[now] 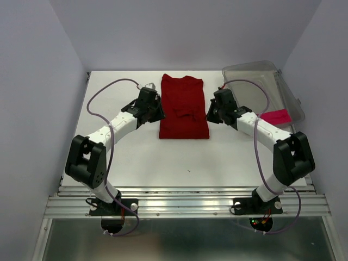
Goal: Roll the t-shirts
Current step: Roll the T-shirt to the center of the board.
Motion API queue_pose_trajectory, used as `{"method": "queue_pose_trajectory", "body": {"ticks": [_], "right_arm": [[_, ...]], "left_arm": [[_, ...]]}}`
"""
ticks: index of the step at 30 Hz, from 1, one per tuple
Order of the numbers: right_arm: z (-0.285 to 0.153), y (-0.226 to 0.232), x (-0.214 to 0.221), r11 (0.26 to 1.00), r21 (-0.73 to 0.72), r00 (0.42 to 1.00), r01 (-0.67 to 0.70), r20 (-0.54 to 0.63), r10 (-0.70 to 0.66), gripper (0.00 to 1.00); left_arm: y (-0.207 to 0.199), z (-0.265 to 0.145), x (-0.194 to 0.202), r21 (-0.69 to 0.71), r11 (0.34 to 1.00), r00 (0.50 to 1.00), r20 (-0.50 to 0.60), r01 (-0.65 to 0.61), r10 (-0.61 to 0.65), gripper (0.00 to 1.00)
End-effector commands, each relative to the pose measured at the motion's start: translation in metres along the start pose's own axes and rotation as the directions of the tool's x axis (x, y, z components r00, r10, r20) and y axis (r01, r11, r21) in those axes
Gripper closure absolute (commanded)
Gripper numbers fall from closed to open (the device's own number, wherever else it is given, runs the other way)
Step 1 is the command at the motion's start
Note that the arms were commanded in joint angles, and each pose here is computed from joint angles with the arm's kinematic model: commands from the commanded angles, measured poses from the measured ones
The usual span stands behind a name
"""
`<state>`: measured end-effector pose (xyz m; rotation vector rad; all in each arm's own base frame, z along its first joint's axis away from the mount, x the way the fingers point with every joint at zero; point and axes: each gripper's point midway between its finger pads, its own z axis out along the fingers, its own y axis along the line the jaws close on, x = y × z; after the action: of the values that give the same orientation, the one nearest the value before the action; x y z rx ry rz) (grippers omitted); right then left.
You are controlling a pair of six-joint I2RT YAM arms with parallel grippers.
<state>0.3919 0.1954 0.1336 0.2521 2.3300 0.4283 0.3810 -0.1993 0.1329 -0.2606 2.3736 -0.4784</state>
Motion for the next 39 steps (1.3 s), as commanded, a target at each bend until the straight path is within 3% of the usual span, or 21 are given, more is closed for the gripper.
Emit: {"method": "queue_pose_trajectory", "body": {"ticks": [1,5,16,34,39], "right_arm": [[0.011,0.002,0.025,0.999,-0.032,0.997,-0.031,-0.068,0.029,0.92],[0.028,0.004,0.033,0.999,-0.037,0.995,-0.036,-0.097,0.032,0.93],[0.059,-0.009,0.075,0.999,-0.022,0.976,-0.048,-0.213,0.042,0.96],[-0.006,-0.016,0.145,0.999,-0.031,0.959,-0.018,-0.282,0.008,0.96],[-0.022,-0.02,0.134,1.0,-0.017,0.97,-0.009,-0.244,0.005,0.96]], "left_arm": [[-0.035,-0.001,0.023,0.145,0.989,0.998,-0.063,-0.003,0.012,0.59],[-0.041,0.016,0.033,0.183,0.983,0.996,-0.086,0.019,-0.004,0.61],[-0.011,0.059,0.076,0.109,0.994,0.982,-0.187,0.01,0.01,0.63],[-0.01,-0.006,0.133,0.168,0.986,0.974,-0.224,0.013,0.025,0.63],[-0.007,-0.035,0.144,0.175,0.984,0.975,-0.22,0.02,0.019,0.62]]}}
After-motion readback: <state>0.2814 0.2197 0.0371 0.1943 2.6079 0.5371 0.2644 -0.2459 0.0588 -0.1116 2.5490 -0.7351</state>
